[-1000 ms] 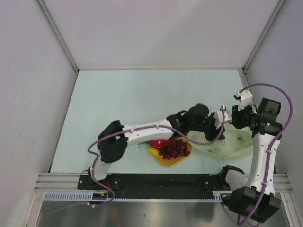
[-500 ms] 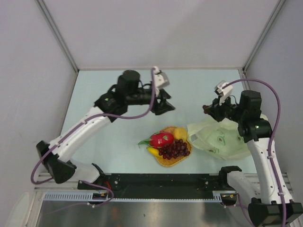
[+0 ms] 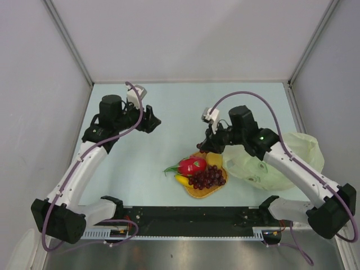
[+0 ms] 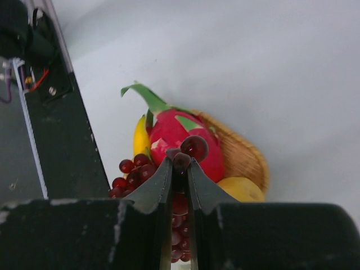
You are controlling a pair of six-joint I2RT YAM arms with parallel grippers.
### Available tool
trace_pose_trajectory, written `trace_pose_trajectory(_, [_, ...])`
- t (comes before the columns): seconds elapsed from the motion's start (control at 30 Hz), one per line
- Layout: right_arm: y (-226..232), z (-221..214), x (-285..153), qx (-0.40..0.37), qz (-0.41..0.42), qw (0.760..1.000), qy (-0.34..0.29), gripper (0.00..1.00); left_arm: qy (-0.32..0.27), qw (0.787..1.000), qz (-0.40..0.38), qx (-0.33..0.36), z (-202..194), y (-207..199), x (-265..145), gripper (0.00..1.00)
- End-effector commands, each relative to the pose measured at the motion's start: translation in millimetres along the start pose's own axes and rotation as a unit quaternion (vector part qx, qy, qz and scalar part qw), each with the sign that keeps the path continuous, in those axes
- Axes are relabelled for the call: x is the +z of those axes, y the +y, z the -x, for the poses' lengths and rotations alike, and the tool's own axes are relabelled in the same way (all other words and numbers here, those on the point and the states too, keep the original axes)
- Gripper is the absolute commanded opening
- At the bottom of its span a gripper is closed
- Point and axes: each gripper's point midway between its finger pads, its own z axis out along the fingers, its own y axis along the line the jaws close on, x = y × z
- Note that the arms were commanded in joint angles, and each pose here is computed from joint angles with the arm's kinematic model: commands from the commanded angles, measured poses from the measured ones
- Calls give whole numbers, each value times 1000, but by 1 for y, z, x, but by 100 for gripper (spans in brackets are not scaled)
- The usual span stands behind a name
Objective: Take the fake fruits out of the plastic bag
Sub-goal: Place the fake fruit on the plate, then reset both arms
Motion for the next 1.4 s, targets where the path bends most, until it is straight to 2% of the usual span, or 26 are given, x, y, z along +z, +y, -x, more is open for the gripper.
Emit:
trace_pose_trajectory(0.0, [15,0,19,-49,12,999,20,3,-48,999,-5,-21,16,-2,-16,71])
trace_pose_trajectory(0.4, [12,-64,31,-42,12,995,87,7,-62,998,-24,-15,29,-7,-14,71])
trace_pose_trajectory(0.6, [20,-77,29,-44,24,994,99,8,-65,997,-28,-17,39,-5,-8,71])
trace_pose_trajectory(0.7, [25,-84,28,-49,35,992,109,16,-61,998,-30,-16,40,-5,-4,71])
trace_pose_trajectory(0.83, [23,-78,26,-53,24,994,95,80,-62,998,-28,-15,41,-3,-2,71])
trace_pose_trajectory(0.87, [18,-71,26,-55,9,995,85,87,-59,998,-27,-15,40,-2,-2,71])
trace_pose_trajectory(0.93, [3,-57,25,-49,-33,996,68,92,-58,998,-25,-12,40,-1,-1,71])
trace_pose_trajectory(1.07, [-23,1,6,-29,-79,996,-5,93,-52,998,-20,-9,41,3,2,73])
trace_pose_trajectory(1.13, [-36,31,-6,-32,-106,993,-43,93,-53,999,-12,-1,42,6,2,80])
trace_pose_trajectory(1.17, [-52,54,-22,-36,-144,987,-69,93,-52,999,5,1,41,13,3,82])
trace_pose_trajectory(1.2, [-62,65,-30,-41,-167,981,-85,96,-54,998,17,9,42,17,3,90])
trace_pose_trajectory(1.27, [-87,83,-55,-57,-233,965,-104,99,-51,997,52,24,41,34,1,96])
trace_pose_trajectory(1.33, [-102,86,-70,-62,-268,956,-99,100,-45,995,83,29,38,50,-1,99])
trace_pose_trajectory(1.37, [-113,74,-79,-49,-280,956,-76,100,-42,992,113,39,38,62,-3,100])
